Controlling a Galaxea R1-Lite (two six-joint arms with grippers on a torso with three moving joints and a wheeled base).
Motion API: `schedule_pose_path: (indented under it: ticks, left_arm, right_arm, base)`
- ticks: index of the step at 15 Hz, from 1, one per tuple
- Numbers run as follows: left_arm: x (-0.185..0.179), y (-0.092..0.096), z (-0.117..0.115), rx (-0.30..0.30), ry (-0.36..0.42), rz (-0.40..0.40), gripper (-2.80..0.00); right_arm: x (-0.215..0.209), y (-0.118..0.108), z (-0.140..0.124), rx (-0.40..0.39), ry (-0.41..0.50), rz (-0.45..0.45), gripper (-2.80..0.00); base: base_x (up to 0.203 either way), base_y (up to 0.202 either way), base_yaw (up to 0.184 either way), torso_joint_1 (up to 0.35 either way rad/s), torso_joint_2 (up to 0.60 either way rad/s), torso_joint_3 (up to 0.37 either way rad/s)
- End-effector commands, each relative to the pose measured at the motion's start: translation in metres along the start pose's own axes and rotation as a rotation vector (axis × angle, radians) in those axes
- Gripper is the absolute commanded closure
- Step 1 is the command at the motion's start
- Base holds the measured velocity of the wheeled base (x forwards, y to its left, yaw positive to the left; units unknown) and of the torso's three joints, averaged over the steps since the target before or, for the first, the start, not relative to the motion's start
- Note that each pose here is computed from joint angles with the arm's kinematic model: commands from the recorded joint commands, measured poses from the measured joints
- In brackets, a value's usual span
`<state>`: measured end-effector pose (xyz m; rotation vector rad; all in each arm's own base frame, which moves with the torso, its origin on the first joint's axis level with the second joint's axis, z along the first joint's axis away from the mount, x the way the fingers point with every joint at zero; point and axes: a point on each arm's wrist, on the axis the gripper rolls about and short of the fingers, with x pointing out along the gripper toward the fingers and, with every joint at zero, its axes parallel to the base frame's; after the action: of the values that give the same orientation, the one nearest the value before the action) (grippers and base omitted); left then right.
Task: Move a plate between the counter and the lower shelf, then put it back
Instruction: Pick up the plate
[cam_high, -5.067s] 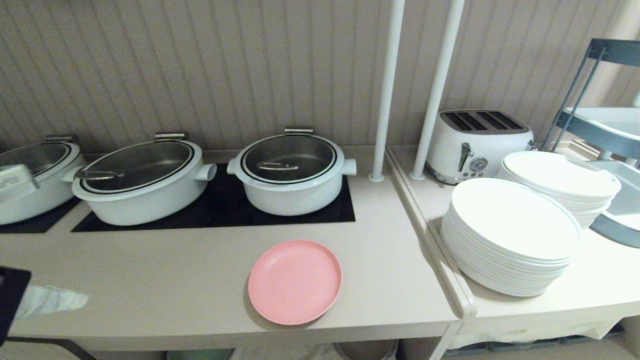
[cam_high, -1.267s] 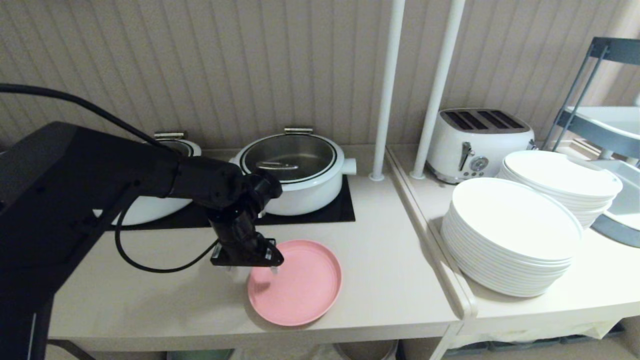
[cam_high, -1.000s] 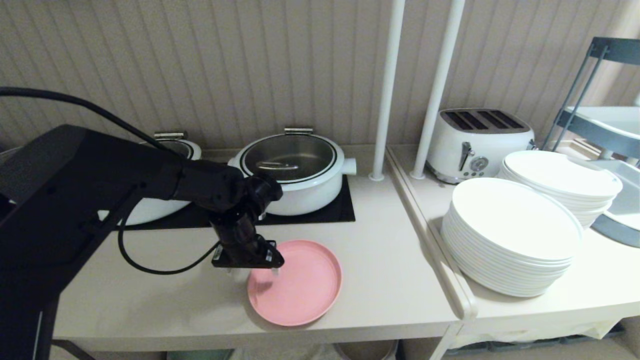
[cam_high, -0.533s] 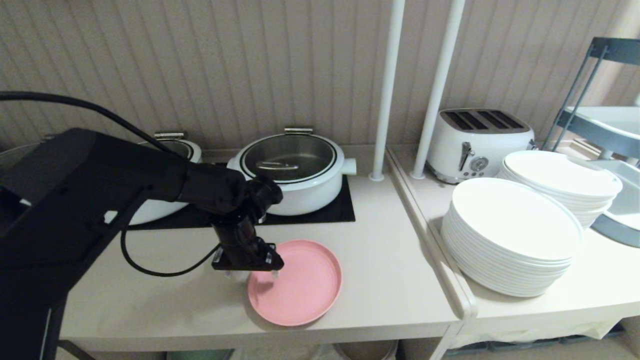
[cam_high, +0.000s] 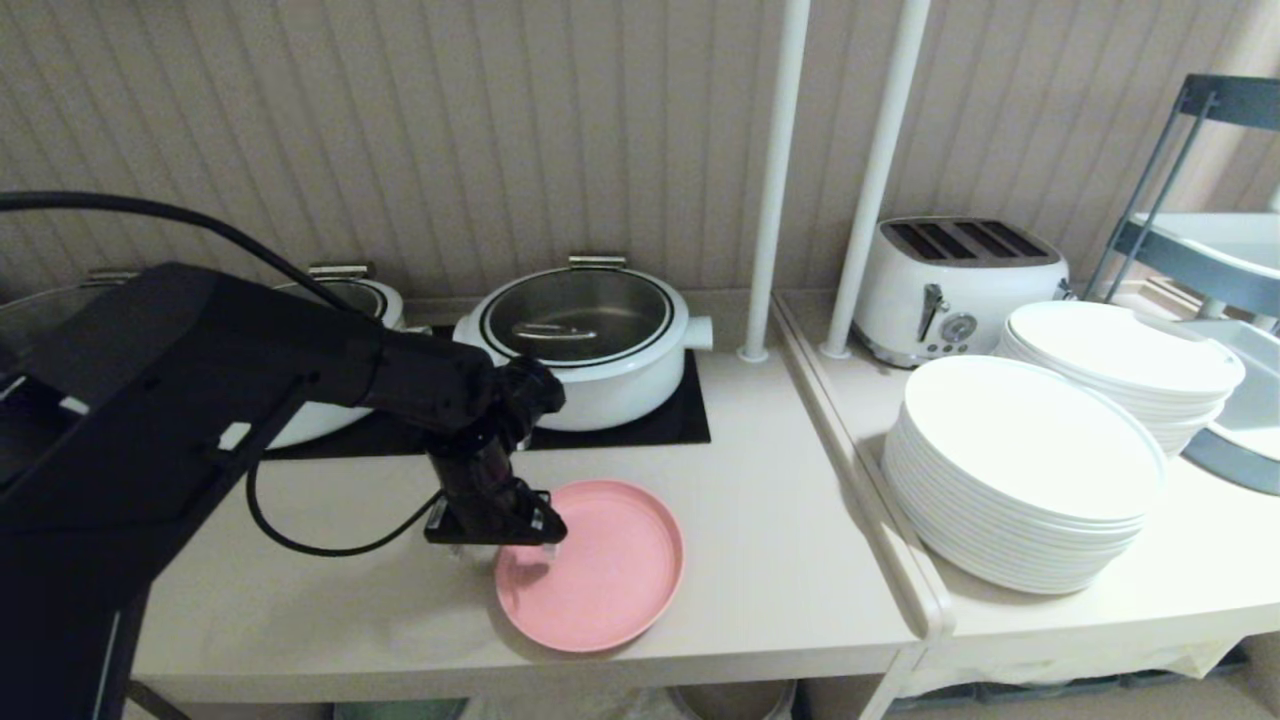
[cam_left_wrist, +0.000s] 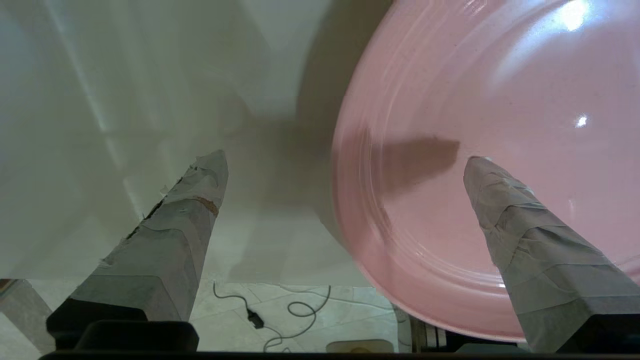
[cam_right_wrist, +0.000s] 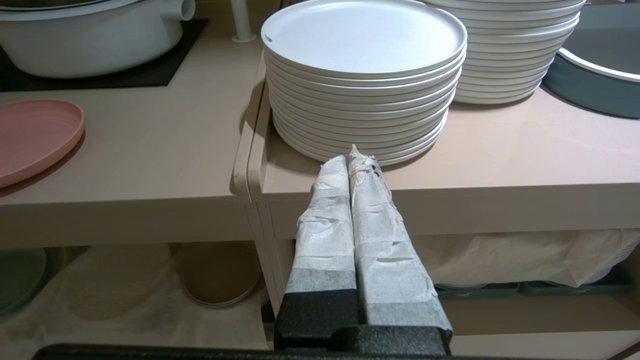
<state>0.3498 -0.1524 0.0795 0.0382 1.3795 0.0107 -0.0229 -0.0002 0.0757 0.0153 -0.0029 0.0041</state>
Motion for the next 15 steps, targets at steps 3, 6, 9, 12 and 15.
schedule_pose_path:
  ticks: [3, 6, 9, 12, 15]
  left_arm:
    - [0.0042, -0.0014, 0.0003, 0.0, 0.008, 0.003, -2.8]
    - [0.0057, -0.0034, 0.0013, 0.002, -0.003, -0.004, -2.8]
    - [0.0053, -0.0045, 0.0012, 0.005, -0.006, -0.006, -2.8]
    - [0.0056, -0.0043, 0.001, 0.005, -0.005, -0.005, -2.8]
    - [0.0062, -0.0045, 0.0011, 0.005, -0.004, -0.005, -2.8]
  right_arm:
    - [0.0001, 0.0, -0.0001, 0.0, 0.001, 0.001, 0.0]
    - [0.0001, 0.0, 0.0001, 0.0, 0.0, 0.001, 0.0]
    - [0.0, 0.0, 0.0003, 0.0, 0.0, 0.001, 0.0]
    - [0.0001, 0.0, 0.0001, 0.0, 0.0, 0.001, 0.0]
    - [0.0001, 0.0, -0.0001, 0.0, 0.001, 0.001, 0.0]
  base:
    - [0.0, 0.0, 0.0, 0.0, 0.0, 0.0]
    - [0.0, 0.0, 0.0, 0.0, 0.0, 0.0]
    - [0.0, 0.0, 0.0, 0.0, 0.0, 0.0]
    - [0.0, 0.0, 0.0, 0.0, 0.0, 0.0]
    - [0.0, 0.0, 0.0, 0.0, 0.0, 0.0]
